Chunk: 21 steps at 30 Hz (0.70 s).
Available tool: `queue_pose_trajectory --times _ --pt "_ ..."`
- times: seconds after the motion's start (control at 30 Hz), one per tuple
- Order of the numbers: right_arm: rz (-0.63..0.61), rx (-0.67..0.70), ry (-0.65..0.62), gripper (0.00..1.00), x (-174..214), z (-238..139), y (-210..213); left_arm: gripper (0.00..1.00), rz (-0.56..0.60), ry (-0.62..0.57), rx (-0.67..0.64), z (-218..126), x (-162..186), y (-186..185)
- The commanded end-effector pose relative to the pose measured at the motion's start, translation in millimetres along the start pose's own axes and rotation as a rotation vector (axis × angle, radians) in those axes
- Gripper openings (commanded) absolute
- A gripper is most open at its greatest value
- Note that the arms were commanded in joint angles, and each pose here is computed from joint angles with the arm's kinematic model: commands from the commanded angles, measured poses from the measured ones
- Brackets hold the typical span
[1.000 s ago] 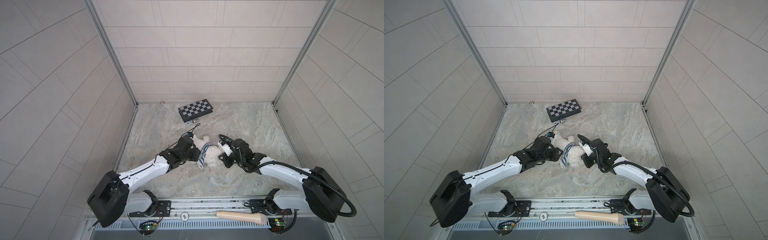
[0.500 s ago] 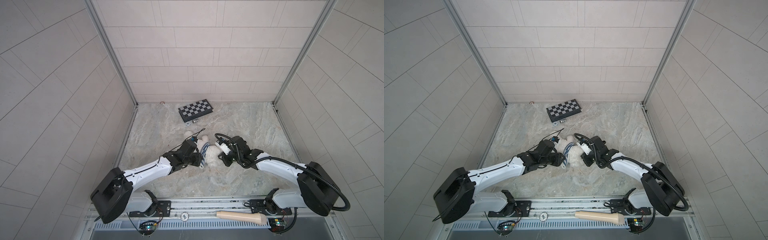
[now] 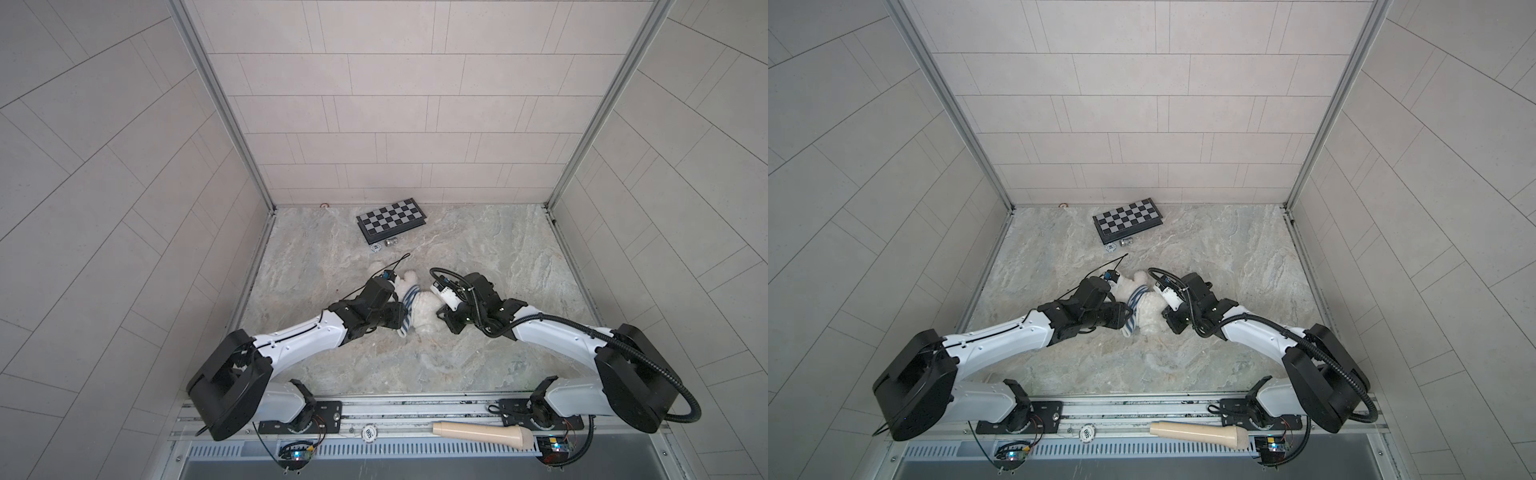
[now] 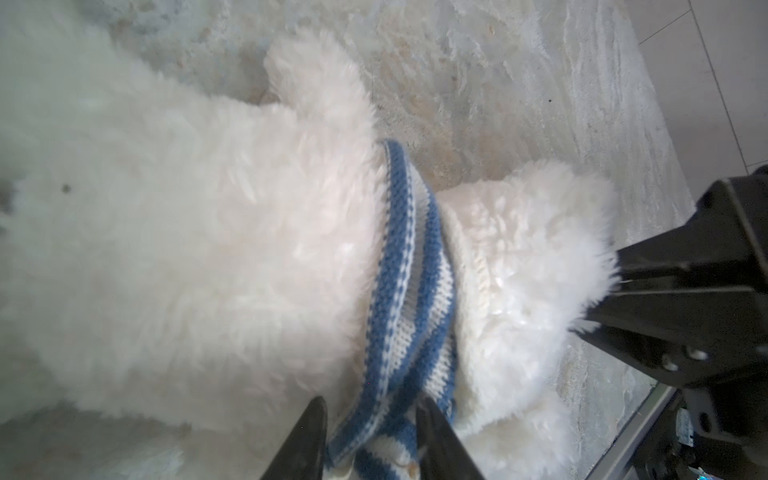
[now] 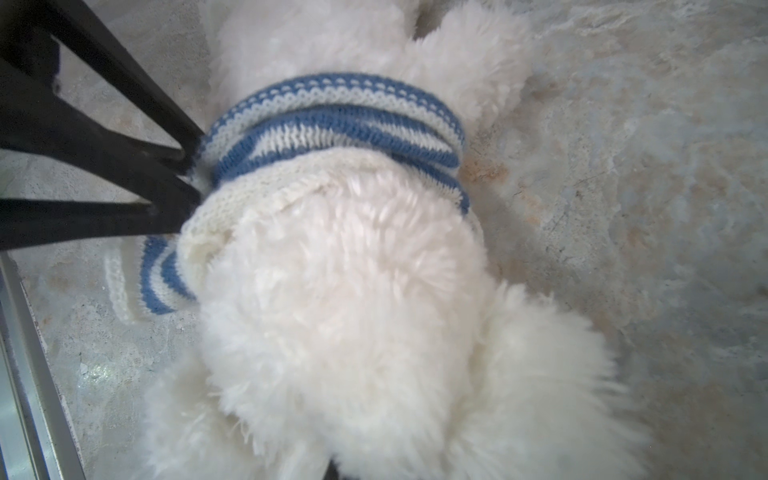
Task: Dress the teddy bear
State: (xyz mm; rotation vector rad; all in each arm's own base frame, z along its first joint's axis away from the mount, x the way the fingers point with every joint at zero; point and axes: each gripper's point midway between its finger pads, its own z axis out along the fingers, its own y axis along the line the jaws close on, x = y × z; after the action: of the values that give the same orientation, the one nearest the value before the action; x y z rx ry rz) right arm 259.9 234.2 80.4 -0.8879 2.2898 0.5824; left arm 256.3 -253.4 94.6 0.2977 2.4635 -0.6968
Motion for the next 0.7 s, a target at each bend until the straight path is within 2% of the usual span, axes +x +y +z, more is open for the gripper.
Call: queue_pose_trajectory --times 0.0,0.17,0.6,0.67 --pt "-0.034 -0.02 0.007 0.0 6.2 -3.3 5.6 0.4 0.008 -0.048 0.006 -8.2 -12.3 -0.7" --pt "-0.036 -0.02 0.001 0.0 5.3 -4.2 5.7 0.28 0.016 -0.021 -0.008 -2.7 -12.0 0.6" --pt "-0.056 -0.016 -0.01 0.0 2.6 -8.2 7.1 0.25 0.028 0.044 -0.005 7.9 2.7 0.0" --pt "-0.058 -0.016 -0.015 0.0 1.2 -9.4 7.3 0.22 0.029 0.045 -0.009 8.6 3.1 1.2"
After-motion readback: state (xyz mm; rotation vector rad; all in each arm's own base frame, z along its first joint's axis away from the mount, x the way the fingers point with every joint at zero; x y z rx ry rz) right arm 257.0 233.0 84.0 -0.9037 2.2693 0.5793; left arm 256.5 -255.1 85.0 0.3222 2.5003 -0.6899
